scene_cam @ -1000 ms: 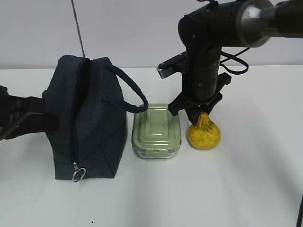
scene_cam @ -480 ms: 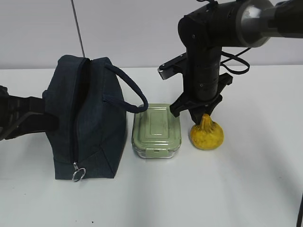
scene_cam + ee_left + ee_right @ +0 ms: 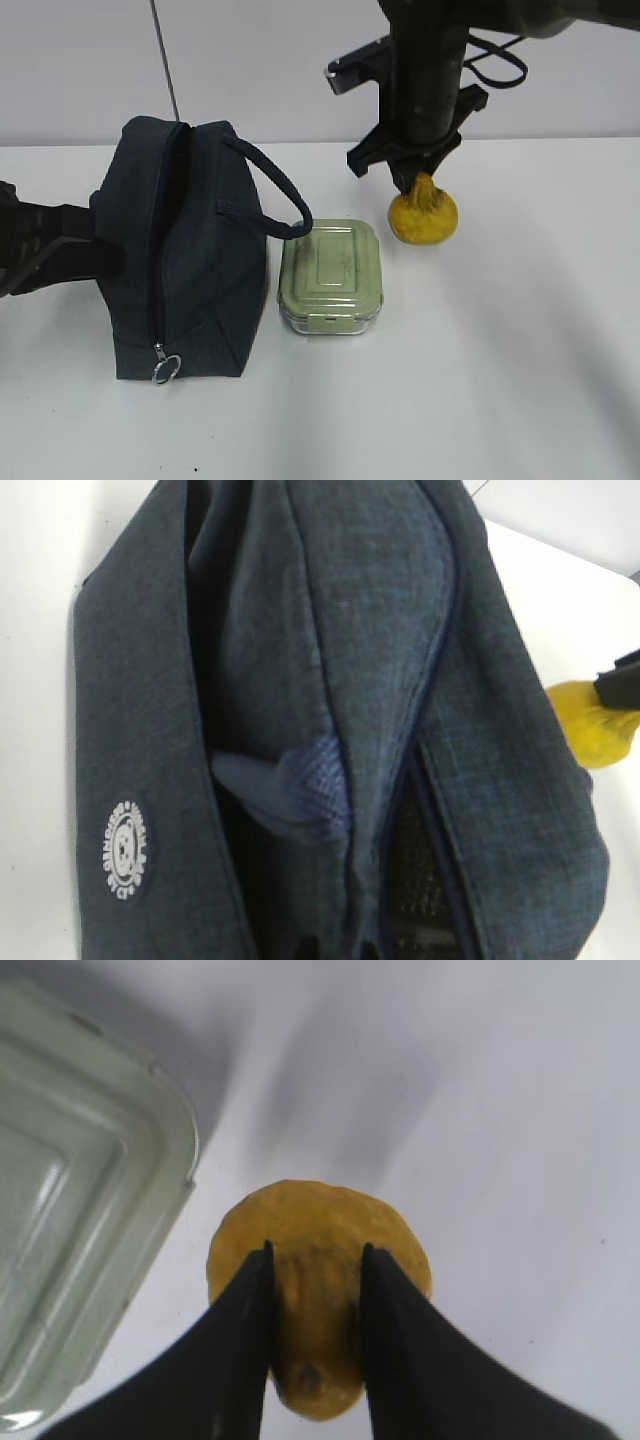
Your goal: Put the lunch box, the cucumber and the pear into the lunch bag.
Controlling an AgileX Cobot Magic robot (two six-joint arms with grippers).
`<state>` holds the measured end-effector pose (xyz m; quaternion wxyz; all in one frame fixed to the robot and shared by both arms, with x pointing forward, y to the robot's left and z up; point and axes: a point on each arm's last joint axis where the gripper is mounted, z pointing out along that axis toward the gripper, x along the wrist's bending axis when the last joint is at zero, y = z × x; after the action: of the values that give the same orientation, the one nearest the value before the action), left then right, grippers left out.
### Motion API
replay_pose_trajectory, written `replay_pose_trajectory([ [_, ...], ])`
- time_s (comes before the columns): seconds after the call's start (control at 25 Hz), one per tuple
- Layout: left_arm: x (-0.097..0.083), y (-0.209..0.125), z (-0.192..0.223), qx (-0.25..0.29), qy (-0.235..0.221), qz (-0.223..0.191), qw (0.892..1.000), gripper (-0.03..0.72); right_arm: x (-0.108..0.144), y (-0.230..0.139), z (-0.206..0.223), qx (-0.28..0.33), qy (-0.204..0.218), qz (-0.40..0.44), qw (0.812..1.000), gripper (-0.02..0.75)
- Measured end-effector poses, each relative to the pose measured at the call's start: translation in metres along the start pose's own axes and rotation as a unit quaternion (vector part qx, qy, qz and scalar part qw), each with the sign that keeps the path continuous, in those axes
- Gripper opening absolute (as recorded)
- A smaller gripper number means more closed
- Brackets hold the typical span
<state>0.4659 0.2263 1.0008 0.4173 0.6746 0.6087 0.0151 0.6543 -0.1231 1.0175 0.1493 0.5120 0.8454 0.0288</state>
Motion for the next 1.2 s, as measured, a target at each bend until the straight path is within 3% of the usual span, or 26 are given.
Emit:
replay_pose_trajectory([
  [0.2,0.000,0.000,0.000,0.000,0.000,0.000,1.000,-0.014,-0.009,0.021,-0.039,-0.075,0.000,0.018,0.997,0.218],
  [0.4,0.000,0.000,0.000,0.000,0.000,0.000,1.000,-0.014,-0.012,0.029,-0.089,-0.146,0.039,0.034,0.988,0.218],
  [0.52,0.000,0.000,0.000,0.000,0.000,0.000,1.000,-0.014,-0.006,0.031,-0.122,-0.193,0.093,0.031,0.976,0.218],
  [0.72,0.000,0.000,0.000,0.000,-0.001,0.000,1.000,-0.014,0.019,0.031,-0.149,-0.230,0.249,-0.004,0.941,0.217],
  [1.0,0.000,0.000,0.000,0.000,-0.001,0.000,1.000,-0.014,0.051,0.044,-0.132,-0.230,0.384,-0.043,0.893,0.217],
  [1.2,0.000,0.000,0.000,0.000,-0.001,0.000,1.000,-0.014,0.066,0.061,-0.080,-0.201,0.412,-0.028,0.889,0.217],
])
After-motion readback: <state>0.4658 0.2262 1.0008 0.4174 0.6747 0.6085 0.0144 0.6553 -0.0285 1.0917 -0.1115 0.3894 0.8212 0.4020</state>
